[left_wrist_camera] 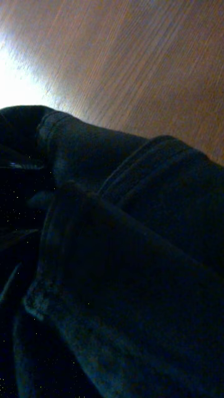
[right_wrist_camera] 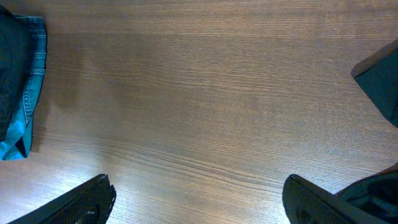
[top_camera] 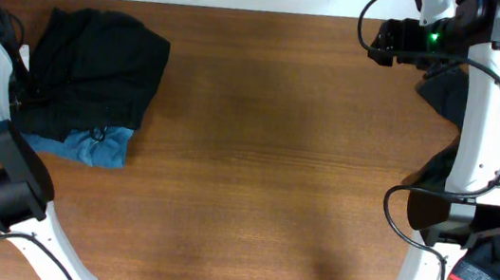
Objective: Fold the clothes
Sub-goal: 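Move the right gripper left toward the black pants stack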
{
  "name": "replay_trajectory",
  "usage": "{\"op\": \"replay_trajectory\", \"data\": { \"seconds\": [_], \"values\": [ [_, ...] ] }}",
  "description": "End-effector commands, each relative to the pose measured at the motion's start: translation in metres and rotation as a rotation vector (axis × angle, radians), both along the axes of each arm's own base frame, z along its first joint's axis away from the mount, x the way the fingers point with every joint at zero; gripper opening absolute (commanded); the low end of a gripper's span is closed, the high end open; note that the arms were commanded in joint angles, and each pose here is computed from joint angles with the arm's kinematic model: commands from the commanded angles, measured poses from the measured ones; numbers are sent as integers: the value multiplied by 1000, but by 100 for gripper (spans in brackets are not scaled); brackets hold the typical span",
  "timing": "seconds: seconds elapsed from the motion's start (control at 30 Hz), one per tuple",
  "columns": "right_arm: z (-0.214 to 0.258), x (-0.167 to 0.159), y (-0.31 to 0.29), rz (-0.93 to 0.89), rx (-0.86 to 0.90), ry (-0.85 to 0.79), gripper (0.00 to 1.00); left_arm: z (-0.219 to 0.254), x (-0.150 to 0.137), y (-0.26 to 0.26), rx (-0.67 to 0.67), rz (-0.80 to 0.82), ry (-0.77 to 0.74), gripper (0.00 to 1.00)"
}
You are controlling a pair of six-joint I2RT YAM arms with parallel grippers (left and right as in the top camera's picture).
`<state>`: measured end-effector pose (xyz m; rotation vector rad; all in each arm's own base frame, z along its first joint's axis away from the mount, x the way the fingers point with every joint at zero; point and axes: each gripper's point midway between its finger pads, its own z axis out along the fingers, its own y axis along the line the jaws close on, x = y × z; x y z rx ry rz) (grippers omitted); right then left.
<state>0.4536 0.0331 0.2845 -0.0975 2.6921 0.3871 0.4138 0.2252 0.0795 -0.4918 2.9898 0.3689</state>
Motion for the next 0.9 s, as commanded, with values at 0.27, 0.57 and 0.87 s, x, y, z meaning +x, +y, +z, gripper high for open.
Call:
{"op": "replay_trajectory", "data": {
  "seconds": [0.27, 0.57, 0.87],
  "values": [
    [-5, 1, 32, 78, 16, 6, 39, 98, 34, -29, -84, -72, -309, 31],
    [-20, 2, 72, 184, -7, 19, 16, 162, 84, -55, -63, -204, -600, 20],
    [-33, 6, 113, 271, 87, 36, 88, 147, 63, -50, -11, -162, -476, 27]
  ]
}}
